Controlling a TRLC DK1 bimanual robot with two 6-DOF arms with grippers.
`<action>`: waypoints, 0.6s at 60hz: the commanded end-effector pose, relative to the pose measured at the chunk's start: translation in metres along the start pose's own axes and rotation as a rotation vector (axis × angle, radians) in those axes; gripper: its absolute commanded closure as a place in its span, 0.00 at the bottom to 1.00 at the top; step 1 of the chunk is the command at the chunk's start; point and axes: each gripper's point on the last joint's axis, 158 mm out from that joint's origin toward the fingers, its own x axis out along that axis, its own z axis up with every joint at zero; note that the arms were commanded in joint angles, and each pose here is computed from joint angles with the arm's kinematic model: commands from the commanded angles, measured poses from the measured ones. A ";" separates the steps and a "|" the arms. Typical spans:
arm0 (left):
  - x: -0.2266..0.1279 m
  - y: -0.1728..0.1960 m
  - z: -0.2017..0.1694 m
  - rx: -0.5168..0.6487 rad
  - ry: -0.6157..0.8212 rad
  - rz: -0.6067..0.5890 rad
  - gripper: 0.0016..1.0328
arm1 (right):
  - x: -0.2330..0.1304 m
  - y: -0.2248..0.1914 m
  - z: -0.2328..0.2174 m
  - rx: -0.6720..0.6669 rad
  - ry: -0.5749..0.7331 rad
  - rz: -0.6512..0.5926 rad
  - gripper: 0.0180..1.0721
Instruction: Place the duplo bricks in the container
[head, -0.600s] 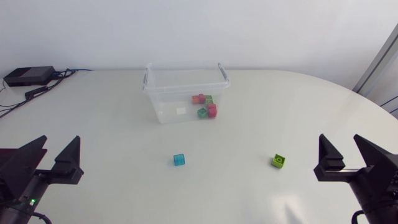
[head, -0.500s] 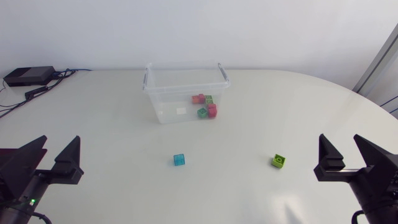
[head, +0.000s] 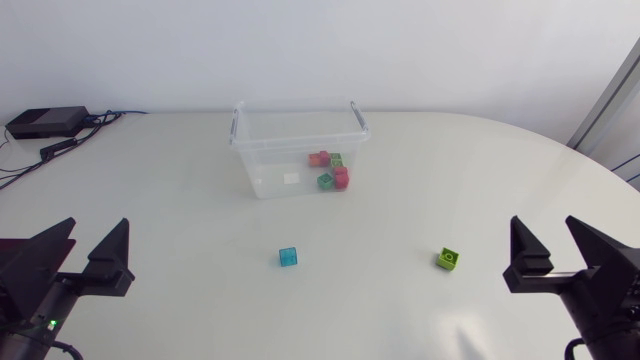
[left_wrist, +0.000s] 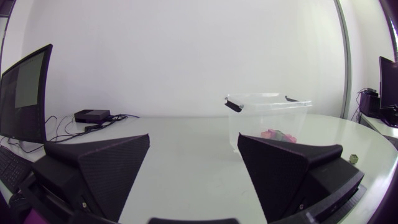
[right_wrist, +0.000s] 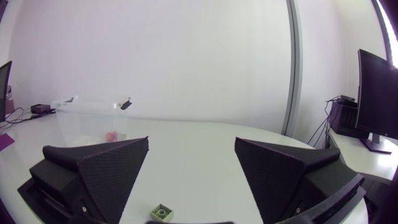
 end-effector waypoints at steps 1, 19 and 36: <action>-0.004 -0.004 0.018 -0.002 -0.037 -0.017 0.05 | -0.001 0.001 0.000 0.006 0.006 0.008 0.05; 0.011 -0.018 0.070 -0.004 0.067 -0.074 0.07 | 0.002 0.010 0.046 0.002 0.047 0.050 0.05; 0.054 -0.057 0.095 -0.036 0.351 -0.182 0.07 | 0.031 0.012 0.057 -0.015 0.225 0.061 0.05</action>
